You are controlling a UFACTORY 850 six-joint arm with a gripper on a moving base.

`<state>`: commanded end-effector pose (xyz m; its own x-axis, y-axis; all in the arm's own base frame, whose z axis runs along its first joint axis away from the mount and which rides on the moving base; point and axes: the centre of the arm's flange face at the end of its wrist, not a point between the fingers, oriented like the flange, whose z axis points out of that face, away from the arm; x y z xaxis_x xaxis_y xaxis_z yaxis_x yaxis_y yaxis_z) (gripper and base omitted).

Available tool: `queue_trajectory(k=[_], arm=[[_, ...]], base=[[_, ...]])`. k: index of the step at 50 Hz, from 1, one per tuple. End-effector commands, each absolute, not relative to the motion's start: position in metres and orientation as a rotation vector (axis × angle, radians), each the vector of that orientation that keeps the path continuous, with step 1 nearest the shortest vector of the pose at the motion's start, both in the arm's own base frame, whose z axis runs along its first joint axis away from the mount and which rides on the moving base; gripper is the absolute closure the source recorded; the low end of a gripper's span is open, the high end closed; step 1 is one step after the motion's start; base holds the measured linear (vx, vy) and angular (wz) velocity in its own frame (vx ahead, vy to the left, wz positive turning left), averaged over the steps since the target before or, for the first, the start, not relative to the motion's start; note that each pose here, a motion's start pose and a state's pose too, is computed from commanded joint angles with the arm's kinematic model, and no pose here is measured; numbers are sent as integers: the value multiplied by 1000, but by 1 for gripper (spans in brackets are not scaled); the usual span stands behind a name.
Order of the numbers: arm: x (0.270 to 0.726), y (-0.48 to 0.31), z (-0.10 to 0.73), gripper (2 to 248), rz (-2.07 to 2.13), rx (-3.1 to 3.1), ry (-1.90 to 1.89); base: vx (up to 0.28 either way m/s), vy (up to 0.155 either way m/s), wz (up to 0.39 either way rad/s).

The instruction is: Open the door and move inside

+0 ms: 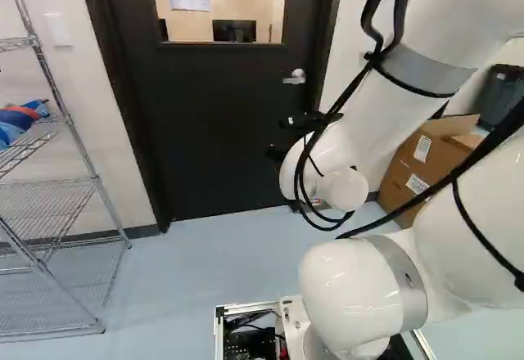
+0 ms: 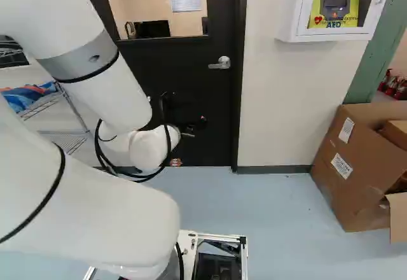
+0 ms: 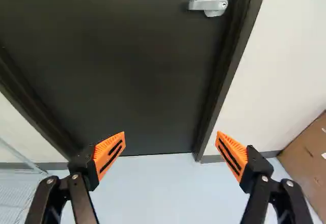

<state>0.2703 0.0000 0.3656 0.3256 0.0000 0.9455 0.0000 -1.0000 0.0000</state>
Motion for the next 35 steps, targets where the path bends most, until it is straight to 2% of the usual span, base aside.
queue_trajectory(k=[13,35], arm=[[270,0,366,3,1824,2558,0],[270,0,366,3,1824,2558,0]], base=[[142,7,-173],[131,39,-24]])
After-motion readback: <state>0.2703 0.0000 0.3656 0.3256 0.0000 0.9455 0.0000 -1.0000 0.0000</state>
